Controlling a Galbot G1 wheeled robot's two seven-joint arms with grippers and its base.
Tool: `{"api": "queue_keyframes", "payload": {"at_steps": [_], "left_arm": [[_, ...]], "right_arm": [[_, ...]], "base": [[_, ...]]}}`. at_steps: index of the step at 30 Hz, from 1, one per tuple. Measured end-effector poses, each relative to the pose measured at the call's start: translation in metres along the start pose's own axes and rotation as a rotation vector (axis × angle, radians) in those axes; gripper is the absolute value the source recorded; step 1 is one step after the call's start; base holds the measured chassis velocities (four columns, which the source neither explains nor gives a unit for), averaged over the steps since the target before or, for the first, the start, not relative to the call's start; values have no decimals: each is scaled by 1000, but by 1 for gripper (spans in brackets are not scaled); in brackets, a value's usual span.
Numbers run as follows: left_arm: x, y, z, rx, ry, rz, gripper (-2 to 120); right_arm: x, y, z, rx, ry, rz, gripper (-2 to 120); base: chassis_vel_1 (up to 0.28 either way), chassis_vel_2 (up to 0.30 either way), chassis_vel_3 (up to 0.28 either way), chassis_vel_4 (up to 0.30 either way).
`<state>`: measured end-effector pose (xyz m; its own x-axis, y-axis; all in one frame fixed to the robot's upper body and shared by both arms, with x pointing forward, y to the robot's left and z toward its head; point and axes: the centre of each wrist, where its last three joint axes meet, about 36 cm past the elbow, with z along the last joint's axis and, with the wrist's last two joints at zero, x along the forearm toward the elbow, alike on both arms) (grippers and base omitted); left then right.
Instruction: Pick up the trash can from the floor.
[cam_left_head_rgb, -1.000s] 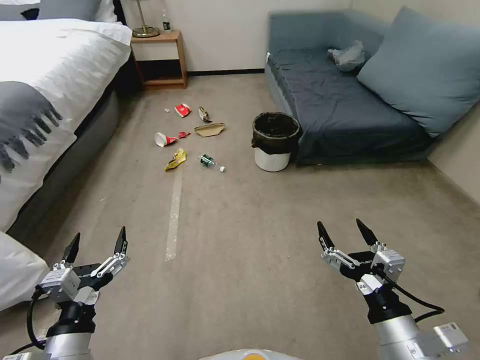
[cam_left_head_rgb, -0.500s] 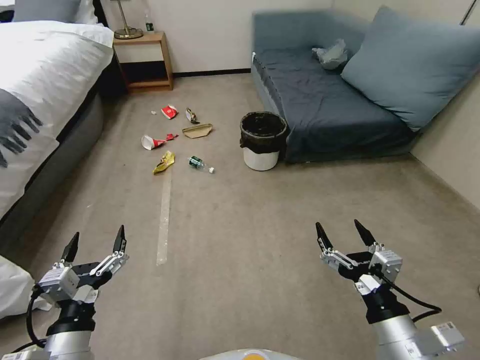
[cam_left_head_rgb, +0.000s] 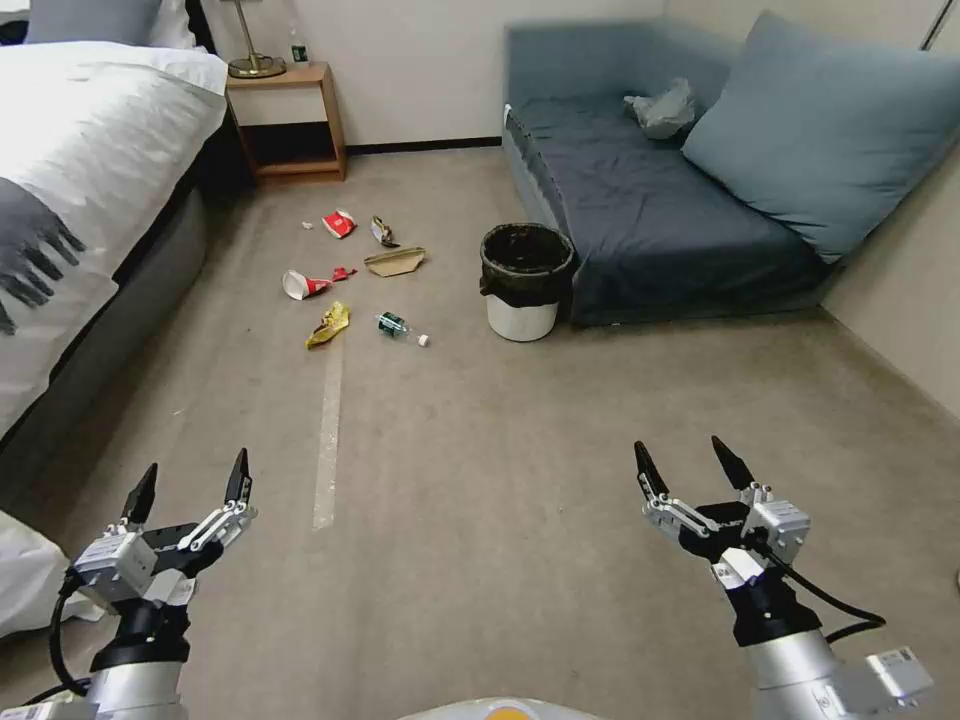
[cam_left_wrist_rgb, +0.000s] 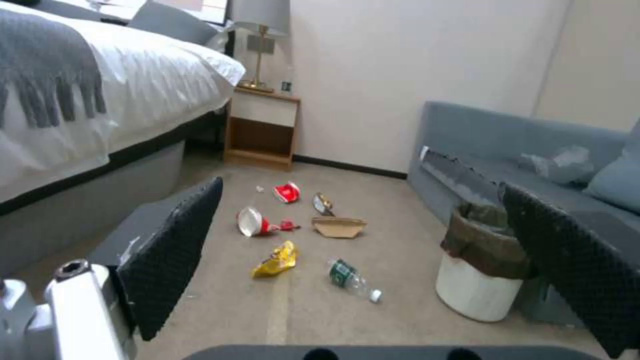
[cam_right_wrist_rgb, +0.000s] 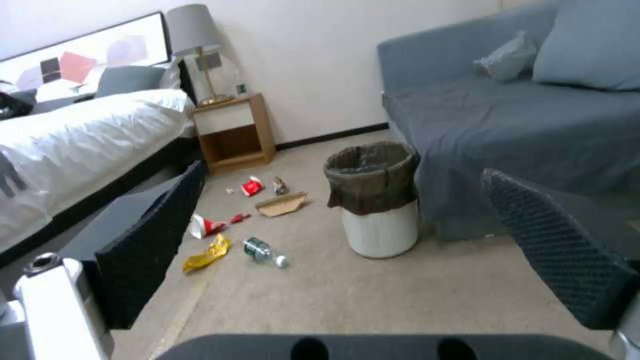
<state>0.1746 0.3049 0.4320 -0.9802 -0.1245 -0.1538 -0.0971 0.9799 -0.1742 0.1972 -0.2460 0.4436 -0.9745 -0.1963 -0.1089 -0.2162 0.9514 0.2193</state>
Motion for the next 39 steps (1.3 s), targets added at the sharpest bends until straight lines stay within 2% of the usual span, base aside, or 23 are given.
{"api": "queue_keyframes", "payload": {"at_steps": [18,39], "left_arm": [[3,-1,0,-3,-4,9,100],[-3,2,9,2,2,7,100]], "right_arm": [[6,-3,4,12,-33,5,100],[2,-13,12,-1,-29,-2,100]], "base": [[-14,11,9,-13],[-142,138,141,-137]]}}
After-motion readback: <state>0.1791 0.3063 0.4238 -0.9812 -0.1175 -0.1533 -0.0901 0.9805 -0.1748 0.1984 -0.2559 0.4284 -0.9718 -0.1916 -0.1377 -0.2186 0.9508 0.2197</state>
